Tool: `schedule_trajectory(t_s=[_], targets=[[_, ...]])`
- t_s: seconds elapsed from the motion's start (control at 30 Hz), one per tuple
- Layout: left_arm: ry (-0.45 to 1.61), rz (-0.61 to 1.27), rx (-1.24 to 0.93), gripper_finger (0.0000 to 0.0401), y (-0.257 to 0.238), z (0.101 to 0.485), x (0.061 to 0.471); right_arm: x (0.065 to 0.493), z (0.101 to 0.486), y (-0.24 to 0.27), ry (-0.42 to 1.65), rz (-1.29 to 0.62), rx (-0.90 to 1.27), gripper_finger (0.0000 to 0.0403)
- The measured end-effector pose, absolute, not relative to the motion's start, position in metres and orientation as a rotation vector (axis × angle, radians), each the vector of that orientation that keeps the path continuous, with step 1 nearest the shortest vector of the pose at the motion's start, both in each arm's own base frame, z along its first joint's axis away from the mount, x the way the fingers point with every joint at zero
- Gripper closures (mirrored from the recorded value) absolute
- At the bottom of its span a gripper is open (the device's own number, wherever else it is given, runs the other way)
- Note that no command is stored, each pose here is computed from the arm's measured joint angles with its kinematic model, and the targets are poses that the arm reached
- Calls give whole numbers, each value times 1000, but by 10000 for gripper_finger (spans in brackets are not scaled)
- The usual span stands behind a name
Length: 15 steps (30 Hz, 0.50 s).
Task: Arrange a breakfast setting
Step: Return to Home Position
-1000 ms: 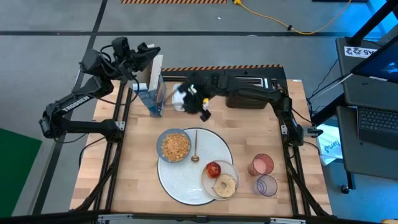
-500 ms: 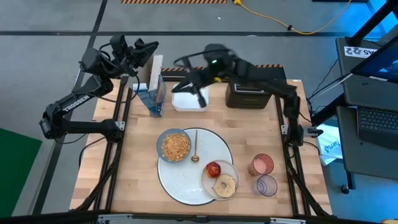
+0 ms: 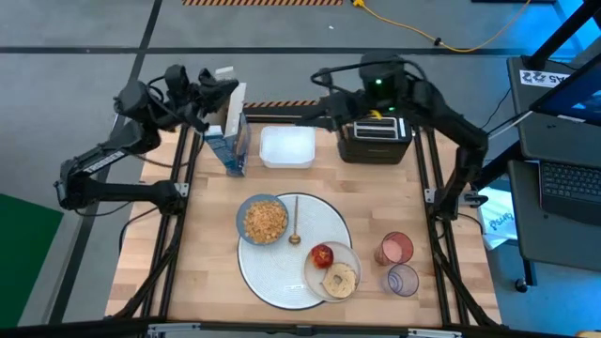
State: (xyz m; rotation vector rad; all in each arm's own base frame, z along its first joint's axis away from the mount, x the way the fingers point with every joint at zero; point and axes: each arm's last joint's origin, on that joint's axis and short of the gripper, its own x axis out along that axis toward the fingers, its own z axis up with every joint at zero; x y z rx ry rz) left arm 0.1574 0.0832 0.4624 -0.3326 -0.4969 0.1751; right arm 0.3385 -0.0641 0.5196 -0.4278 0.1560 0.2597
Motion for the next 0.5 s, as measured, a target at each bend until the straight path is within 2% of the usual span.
schedule_trajectory(t_s=[0.13, 0.23, 0.37, 0.5], targets=[[-365, 309, -329, 400, 71, 453, 139, 320, 524, -61, 202, 232, -459, 400], [-349, 337, -313, 401, 62, 453, 122, 317, 512, -60, 229, 230, -439, 400], [-370, 355, -306, 401, 53, 456, 105, 320, 471, -60, 172, 202, -337, 401], [-344, 363, -307, 401, 50, 454, 99, 298, 422, -63, 14, 94, -175, 401]])
